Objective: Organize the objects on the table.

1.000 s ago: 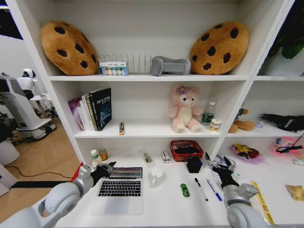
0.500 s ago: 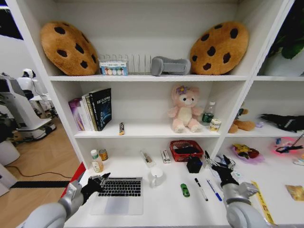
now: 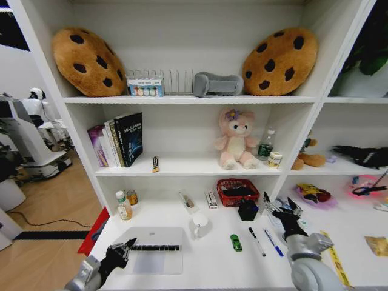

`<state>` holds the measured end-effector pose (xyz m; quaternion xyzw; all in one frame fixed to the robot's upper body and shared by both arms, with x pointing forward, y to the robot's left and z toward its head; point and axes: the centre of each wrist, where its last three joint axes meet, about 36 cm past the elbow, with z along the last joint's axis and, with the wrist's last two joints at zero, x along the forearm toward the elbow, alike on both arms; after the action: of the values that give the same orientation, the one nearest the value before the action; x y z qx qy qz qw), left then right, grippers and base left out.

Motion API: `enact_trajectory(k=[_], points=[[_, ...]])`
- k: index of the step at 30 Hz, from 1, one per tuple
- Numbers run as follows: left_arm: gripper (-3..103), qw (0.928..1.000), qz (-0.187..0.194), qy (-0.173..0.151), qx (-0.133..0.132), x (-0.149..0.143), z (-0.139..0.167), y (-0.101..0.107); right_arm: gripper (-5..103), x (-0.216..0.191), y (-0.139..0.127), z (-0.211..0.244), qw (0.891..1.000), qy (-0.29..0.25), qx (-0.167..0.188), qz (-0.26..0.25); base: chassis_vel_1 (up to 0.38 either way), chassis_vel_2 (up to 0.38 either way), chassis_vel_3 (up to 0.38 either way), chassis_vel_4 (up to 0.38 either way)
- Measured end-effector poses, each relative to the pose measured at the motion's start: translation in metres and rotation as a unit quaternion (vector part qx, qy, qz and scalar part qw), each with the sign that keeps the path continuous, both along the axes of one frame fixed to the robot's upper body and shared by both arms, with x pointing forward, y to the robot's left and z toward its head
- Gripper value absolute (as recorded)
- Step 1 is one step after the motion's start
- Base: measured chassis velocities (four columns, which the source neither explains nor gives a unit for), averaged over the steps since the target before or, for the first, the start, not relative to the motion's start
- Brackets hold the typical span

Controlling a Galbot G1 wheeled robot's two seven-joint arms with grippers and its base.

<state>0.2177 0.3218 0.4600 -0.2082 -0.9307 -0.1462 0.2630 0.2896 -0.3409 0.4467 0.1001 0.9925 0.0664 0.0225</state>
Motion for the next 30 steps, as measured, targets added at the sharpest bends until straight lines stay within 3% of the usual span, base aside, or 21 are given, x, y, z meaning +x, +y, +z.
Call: enact_trajectory(k=[17, 20, 22, 24, 25, 27, 28, 30], points=[[0, 0.9991, 0.027, 0.031, 0.007, -0.014, -0.046, 0.008, 100, 0.002, -0.002, -0.003, 1.0, 0.003, 0.001, -0.002, 0.0, 0.0, 0.0, 0.0], [0, 0.999, 0.042, 0.017, 0.001, -0.011, -0.043, 0.009, 100, 0.003, -0.002, -0.003, 1.0, 0.003, 0.001, -0.001, 0.0, 0.0, 0.0, 0.0], [0, 0.9983, 0.058, -0.001, -0.005, -0.005, -0.037, 0.011, 100, 0.004, -0.001, -0.002, 1.0, 0.002, 0.001, 0.002, 0.0, 0.0, 0.0, 0.0], [0, 0.9942, 0.096, -0.042, -0.026, 0.007, -0.017, 0.014, 100, 0.006, -0.001, -0.001, 1.0, 0.001, 0.0, 0.008, 0.0, 0.0, 0.0, 0.0], [0, 0.9942, 0.096, -0.042, -0.026, 0.007, -0.017, 0.014, 100, 0.006, -0.001, -0.001, 1.0, 0.001, 0.0, 0.008, 0.0, 0.0, 0.0, 0.0], [0, 0.9867, 0.134, -0.076, -0.052, 0.02, 0.005, 0.019, 100, 0.007, 0.0, 0.001, 1.0, 0.001, -0.003, 0.015, 0.0, 0.0, 0.0, 0.0], [0, 0.9867, 0.134, -0.076, -0.052, 0.02, 0.005, 0.019, 100, 0.007, 0.0, 0.001, 1.0, 0.001, -0.003, 0.015, 0.0, 0.0, 0.0, 0.0], [0, 0.9793, 0.161, -0.096, -0.076, 0.028, 0.022, 0.022, 100, 0.005, 0.001, 0.003, 1.0, 0.002, -0.007, 0.02, 0.0, 0.0, 0.0, 0.0]])
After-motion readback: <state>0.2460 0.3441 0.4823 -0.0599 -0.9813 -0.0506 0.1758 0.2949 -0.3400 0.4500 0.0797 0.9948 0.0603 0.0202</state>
